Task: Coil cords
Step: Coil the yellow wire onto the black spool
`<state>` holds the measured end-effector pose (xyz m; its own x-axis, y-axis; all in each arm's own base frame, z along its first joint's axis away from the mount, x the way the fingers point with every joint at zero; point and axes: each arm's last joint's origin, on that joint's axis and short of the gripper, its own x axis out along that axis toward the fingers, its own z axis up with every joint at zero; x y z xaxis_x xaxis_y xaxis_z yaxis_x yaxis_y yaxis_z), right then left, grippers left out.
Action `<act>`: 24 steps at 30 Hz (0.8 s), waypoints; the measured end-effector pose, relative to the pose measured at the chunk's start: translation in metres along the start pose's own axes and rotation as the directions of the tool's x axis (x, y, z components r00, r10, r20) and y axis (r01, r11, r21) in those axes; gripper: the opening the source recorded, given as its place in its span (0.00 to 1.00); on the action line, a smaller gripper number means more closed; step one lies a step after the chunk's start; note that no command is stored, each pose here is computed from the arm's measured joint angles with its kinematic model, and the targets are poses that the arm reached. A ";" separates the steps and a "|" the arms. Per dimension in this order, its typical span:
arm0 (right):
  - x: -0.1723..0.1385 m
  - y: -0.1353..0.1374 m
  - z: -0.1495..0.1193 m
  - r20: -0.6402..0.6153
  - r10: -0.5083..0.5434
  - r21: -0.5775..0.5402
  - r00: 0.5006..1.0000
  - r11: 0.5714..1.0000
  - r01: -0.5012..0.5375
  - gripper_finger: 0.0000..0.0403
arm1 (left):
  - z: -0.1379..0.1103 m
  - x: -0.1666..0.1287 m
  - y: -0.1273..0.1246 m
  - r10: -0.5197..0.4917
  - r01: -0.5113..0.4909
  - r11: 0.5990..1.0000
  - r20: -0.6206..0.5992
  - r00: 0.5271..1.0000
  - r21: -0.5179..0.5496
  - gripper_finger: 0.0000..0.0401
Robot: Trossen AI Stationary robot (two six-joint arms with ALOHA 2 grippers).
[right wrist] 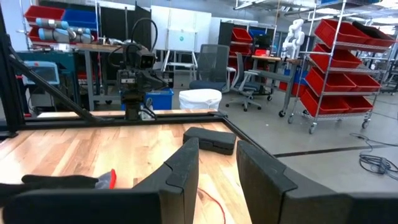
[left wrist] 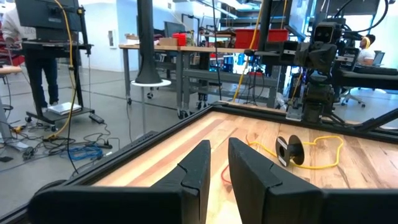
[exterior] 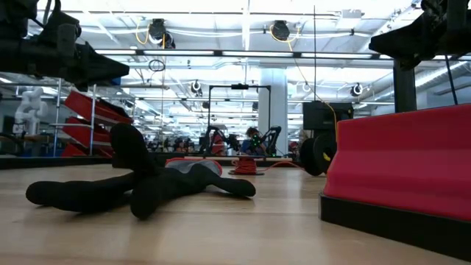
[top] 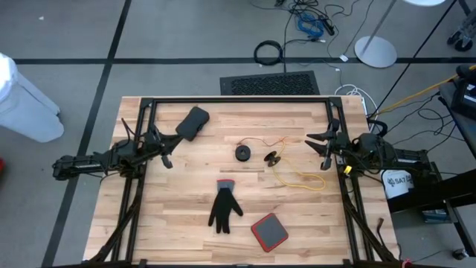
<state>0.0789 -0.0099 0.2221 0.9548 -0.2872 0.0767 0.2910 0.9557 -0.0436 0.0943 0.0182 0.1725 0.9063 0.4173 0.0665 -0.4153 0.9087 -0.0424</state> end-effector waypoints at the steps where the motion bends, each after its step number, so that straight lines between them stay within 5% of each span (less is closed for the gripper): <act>1: 0.000 0.000 0.001 0.008 -0.001 0.006 1.000 1.000 0.000 0.24 | 0.000 0.000 0.000 0.000 0.000 1.000 0.000 1.000 0.000 0.16; 4: 0.001 0.000 0.006 0.059 -0.002 0.153 0.998 0.988 -0.007 0.24 | 0.000 0.000 0.000 0.000 0.000 1.000 0.000 1.000 0.000 0.16; 7: 0.004 0.001 0.021 0.273 0.000 0.280 0.962 0.957 -0.080 0.24 | 0.000 0.000 0.000 0.000 0.000 1.000 0.000 1.000 0.000 0.16; 10: 0.003 0.001 0.047 0.588 0.024 0.247 0.809 0.947 -0.207 0.24 | 0.000 0.000 0.000 0.000 0.000 1.000 0.000 1.000 0.000 0.16; 13: 0.005 0.002 0.074 0.769 0.054 0.142 0.637 0.957 -0.253 0.24 | 0.000 0.000 0.000 0.000 0.000 1.000 0.000 1.000 0.000 0.16; 15: 0.016 0.006 0.094 0.788 0.113 0.067 0.606 0.962 -0.266 0.24 | 0.000 0.000 0.000 0.000 0.000 1.000 0.000 1.000 0.000 0.16; 18: 0.054 0.017 0.122 0.651 0.227 0.006 0.725 0.953 -0.304 0.24 | 0.000 0.000 0.000 0.000 0.000 1.000 0.000 1.000 0.000 0.16; 21: 0.101 0.028 0.139 0.319 0.306 0.022 0.897 0.944 -0.330 0.24 | 0.000 0.000 0.000 0.000 0.000 1.000 0.000 1.000 0.000 0.16; 24: 0.135 0.037 0.137 -0.119 0.339 0.034 0.933 0.941 -0.337 0.24 | 0.000 0.000 0.000 0.000 0.000 1.000 0.000 1.000 0.000 0.16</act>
<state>0.2101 -0.0043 0.3675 0.9969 0.0479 -0.0620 -0.0500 0.9982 -0.0326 0.0943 0.0183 0.1725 0.9062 0.4176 0.0663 -0.4156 0.9086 -0.0423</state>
